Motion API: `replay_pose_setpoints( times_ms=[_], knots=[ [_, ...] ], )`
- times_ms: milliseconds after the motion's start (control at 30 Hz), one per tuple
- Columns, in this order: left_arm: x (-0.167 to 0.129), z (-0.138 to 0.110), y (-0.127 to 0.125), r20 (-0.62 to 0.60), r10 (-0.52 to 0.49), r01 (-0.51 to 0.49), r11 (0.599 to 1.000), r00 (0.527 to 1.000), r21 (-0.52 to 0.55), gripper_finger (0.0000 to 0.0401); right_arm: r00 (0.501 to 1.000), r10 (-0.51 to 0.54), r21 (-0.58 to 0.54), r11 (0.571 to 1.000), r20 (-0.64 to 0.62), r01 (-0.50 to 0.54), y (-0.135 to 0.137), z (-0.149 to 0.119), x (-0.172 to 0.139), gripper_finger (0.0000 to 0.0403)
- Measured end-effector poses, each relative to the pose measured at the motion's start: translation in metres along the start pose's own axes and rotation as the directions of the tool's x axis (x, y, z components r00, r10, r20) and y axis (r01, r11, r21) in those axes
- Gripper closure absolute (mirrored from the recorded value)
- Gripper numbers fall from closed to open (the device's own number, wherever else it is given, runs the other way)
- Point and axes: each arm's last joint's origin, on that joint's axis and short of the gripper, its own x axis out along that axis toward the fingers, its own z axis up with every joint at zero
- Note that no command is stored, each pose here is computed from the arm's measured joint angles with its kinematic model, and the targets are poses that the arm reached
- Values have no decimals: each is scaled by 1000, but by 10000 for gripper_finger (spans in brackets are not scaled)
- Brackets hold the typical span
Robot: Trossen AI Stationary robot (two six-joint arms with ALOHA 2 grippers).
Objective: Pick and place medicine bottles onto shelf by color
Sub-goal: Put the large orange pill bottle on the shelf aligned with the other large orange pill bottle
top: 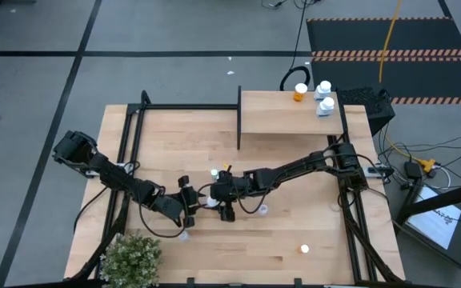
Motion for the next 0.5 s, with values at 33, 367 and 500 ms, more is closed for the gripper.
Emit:
replay_pose_setpoints(
  times_ms=[33,367,500],
  knots=[
    [0,0,0,4,0,0,1000,1000,-2,244,1000,-1,-6,1000,-1,1,0,0,0,132],
    [0,2,0,18,-3,3,1000,1000,-2,244,1000,21,-24,999,-7,-21,-1,0,0,179],
    [0,2,0,18,-3,3,1000,1000,-2,244,1000,21,-27,999,-5,-21,-1,0,0,189]
  ],
)
